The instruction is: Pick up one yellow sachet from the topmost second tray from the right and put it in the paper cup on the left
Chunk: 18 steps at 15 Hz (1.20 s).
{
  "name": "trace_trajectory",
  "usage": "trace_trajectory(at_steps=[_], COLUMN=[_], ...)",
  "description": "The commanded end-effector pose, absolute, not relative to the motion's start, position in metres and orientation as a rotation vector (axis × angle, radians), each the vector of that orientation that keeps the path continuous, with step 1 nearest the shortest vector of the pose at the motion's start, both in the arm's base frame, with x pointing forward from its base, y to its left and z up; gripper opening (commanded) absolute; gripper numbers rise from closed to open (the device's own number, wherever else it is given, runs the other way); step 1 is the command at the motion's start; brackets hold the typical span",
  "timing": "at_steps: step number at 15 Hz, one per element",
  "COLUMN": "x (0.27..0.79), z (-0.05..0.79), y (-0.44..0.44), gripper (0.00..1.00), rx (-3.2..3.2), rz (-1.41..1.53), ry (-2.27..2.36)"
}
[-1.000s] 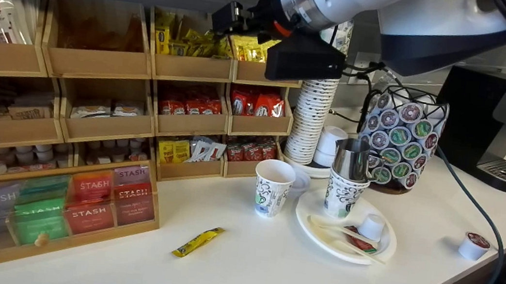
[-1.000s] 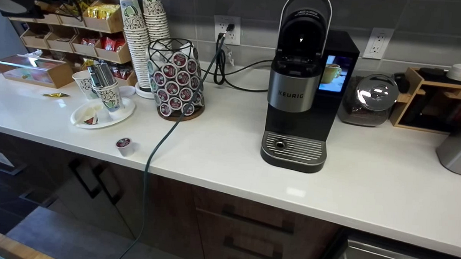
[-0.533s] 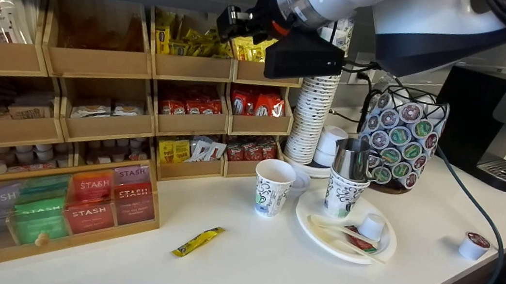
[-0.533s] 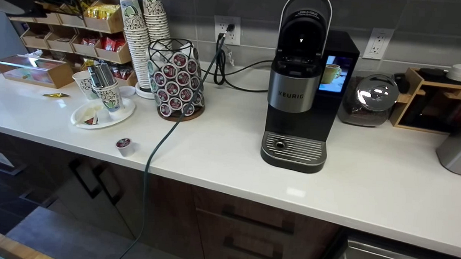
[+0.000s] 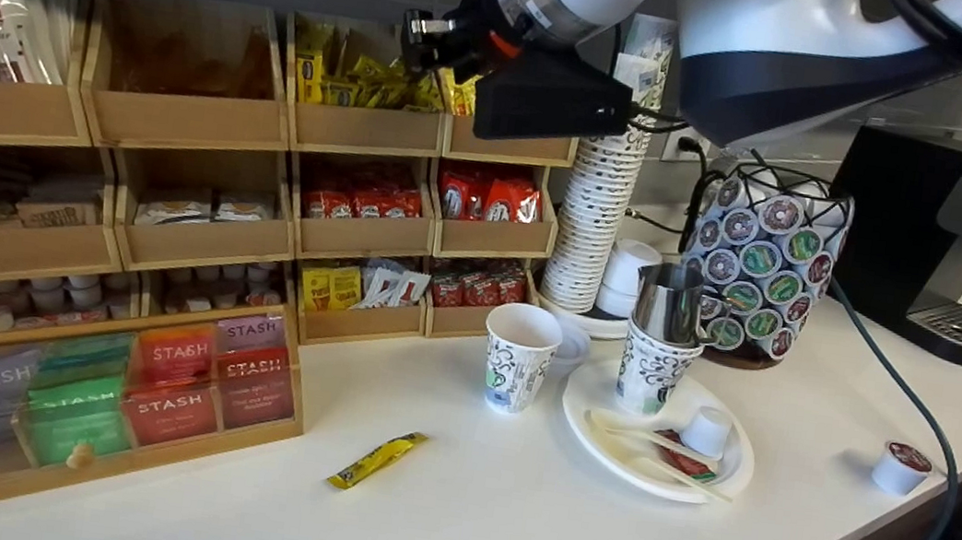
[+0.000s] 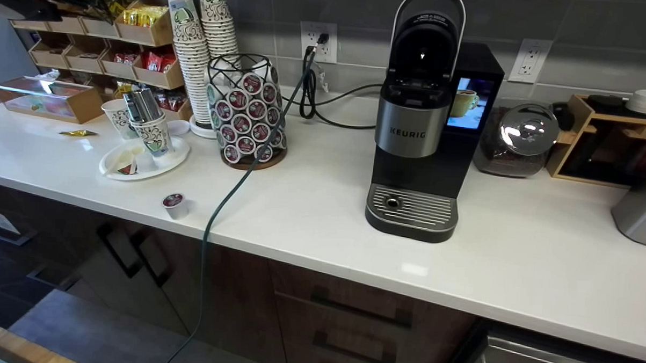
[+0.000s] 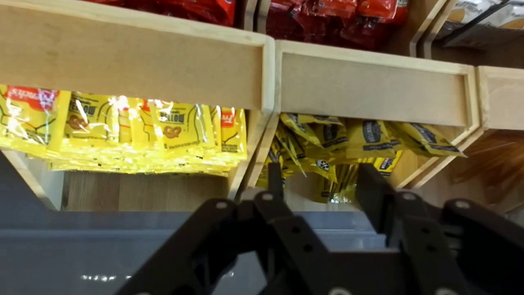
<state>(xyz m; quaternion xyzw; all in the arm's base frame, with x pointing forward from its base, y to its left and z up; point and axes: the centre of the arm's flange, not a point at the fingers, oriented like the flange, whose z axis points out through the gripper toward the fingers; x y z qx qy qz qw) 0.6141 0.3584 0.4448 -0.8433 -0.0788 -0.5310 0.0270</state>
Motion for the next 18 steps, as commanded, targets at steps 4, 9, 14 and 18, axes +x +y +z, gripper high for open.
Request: trace_trajectory(at_steps=[4, 9, 14, 18], x=[0.641, 0.653, 0.662, 0.666], z=[0.441, 0.432, 0.431, 0.431], y=[0.381, 0.388, 0.395, 0.391], gripper=[0.31, 0.24, 0.04, 0.00], rx=[-2.675, -2.715, -2.736, -2.746], rz=[-1.688, -1.695, -1.711, -1.723], ry=[-0.183, -0.152, -0.116, -0.087])
